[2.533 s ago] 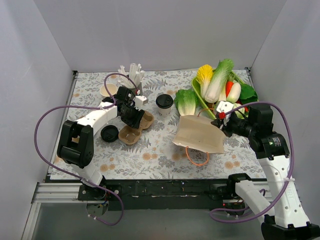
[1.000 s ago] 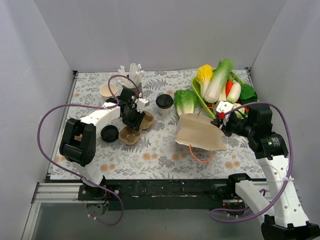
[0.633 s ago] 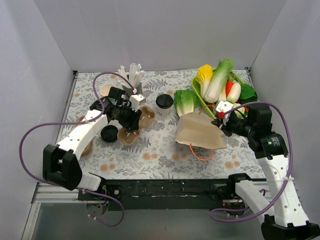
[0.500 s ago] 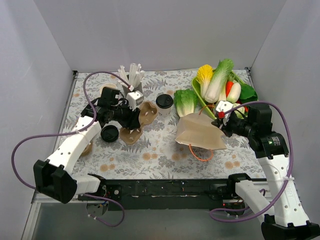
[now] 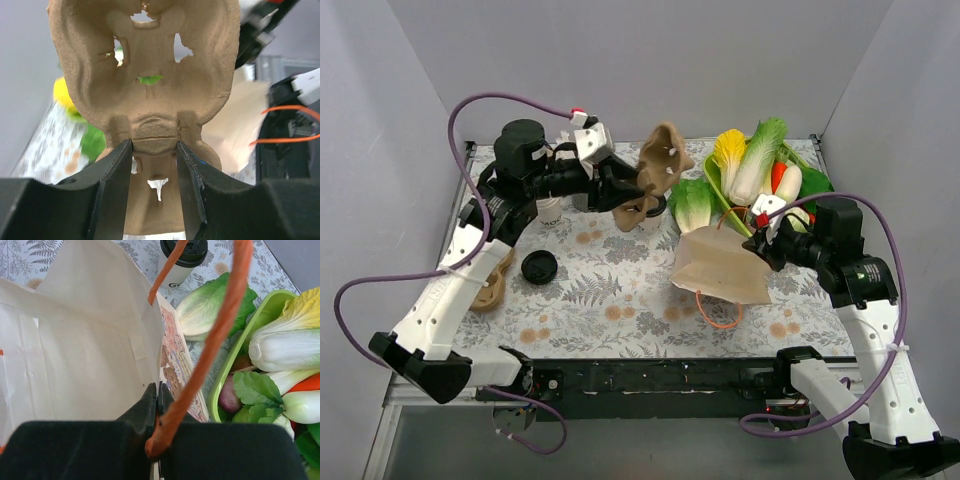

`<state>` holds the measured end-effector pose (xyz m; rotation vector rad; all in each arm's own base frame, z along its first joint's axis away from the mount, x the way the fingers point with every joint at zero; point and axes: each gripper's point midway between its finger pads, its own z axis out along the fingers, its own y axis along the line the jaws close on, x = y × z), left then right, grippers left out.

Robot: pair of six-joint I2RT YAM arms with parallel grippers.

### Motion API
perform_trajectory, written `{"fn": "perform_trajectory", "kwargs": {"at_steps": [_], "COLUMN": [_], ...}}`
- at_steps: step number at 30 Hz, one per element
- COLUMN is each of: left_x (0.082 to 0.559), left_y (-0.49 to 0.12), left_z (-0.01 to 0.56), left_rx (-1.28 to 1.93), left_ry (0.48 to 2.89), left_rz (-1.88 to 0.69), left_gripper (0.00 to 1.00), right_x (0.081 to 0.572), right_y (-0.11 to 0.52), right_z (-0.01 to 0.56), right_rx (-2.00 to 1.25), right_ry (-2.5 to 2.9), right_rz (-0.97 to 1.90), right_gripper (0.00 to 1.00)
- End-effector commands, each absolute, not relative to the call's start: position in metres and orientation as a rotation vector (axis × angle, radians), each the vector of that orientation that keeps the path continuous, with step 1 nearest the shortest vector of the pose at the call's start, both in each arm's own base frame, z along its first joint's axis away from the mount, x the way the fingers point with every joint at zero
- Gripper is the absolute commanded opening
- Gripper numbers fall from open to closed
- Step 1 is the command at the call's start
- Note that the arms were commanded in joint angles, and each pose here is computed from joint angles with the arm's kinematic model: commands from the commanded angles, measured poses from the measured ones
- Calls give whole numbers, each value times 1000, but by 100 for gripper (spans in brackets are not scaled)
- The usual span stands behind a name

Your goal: Pack the takeout coffee

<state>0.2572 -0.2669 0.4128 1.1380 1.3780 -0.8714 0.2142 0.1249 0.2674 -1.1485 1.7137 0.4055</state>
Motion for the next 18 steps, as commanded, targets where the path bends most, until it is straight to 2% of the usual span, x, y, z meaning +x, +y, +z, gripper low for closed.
{"fn": "perform_trajectory", "kwargs": {"at_steps": [1,7,18], "left_x": [224,202,154], "left_y": [-310,-335,-385], "left_z": [446,453,427], "left_rx": [1227,1239,1347], "left_ry": [1201,1012,729], "left_rz": [-1036,-1069,-1075], "left_gripper": [0,0,0], "right_x": [218,221,212], "right_y": [127,133,129], "right_z": [272,275,290], "right_rx": [-1097,-1032,-1078], "right_ry": [1746,1777,1805], "right_rz": [437,501,494], "right_gripper": [1,1,1]}}
